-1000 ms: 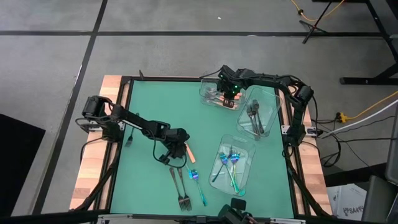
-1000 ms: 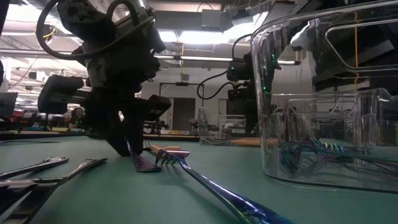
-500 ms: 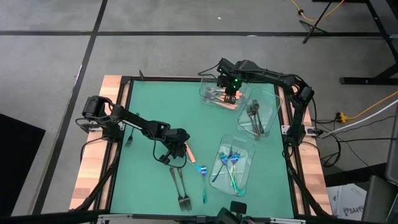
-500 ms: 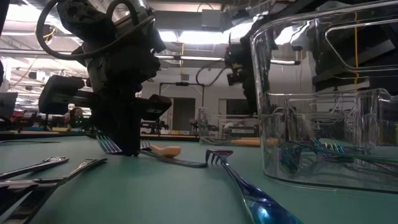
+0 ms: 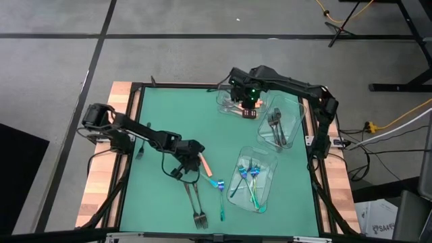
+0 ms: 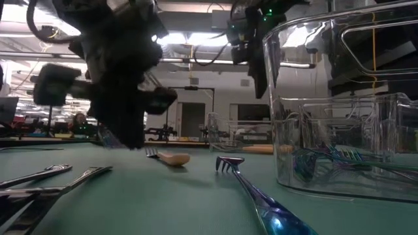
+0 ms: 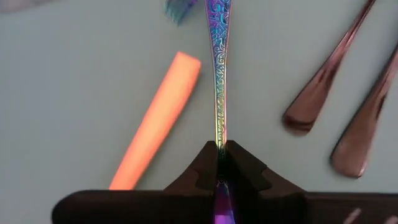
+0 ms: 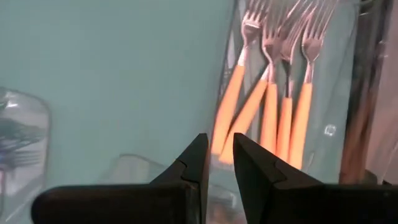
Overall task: Sort silverware by color (type)
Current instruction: Put the blue fork into the bottom transparent bin
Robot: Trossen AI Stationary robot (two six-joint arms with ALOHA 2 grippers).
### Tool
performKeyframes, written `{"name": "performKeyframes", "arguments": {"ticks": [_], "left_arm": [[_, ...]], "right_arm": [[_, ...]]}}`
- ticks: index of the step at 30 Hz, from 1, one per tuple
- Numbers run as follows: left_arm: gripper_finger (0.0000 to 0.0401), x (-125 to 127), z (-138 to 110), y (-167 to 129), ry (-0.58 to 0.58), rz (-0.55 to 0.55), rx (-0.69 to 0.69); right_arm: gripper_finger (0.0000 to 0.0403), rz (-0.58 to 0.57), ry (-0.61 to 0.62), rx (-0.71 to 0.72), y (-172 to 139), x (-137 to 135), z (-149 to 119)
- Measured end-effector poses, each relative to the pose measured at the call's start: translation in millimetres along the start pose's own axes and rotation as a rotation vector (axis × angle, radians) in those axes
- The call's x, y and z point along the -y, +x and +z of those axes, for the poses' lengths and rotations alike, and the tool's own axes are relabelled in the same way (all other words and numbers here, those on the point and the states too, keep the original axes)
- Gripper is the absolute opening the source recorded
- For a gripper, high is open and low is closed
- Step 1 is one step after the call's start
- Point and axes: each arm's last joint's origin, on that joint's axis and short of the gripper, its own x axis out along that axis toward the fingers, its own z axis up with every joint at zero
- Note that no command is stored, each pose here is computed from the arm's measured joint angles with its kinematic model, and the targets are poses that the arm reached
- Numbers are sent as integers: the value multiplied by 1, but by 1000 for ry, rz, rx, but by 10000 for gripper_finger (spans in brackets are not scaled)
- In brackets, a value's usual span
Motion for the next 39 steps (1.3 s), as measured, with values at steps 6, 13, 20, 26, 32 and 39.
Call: {"name": "performKeyframes", "arguments": {"ticks": [6, 13, 20, 26, 32, 39], "left_arm": [[12, 5, 13, -18, 16, 81, 46], [12, 1, 21, -39, 78, 281, 50], [12, -5, 24, -49, 198, 491, -16], [12, -14, 26, -53, 273, 634, -72], [12, -23, 34, -58, 369, 729, -27], [12, -27, 45, -64, 501, 820, 27]], "right_arm": [[62, 78, -1, 21, -6, -21, 6], [62, 314, 65, 140, -7, -42, 18], [62, 441, 192, 221, -9, -60, 34], [62, 462, 236, 263, -11, -80, 46], [62, 454, 245, 307, -13, -99, 56], [62, 437, 290, 292, -12, -114, 58]]}}
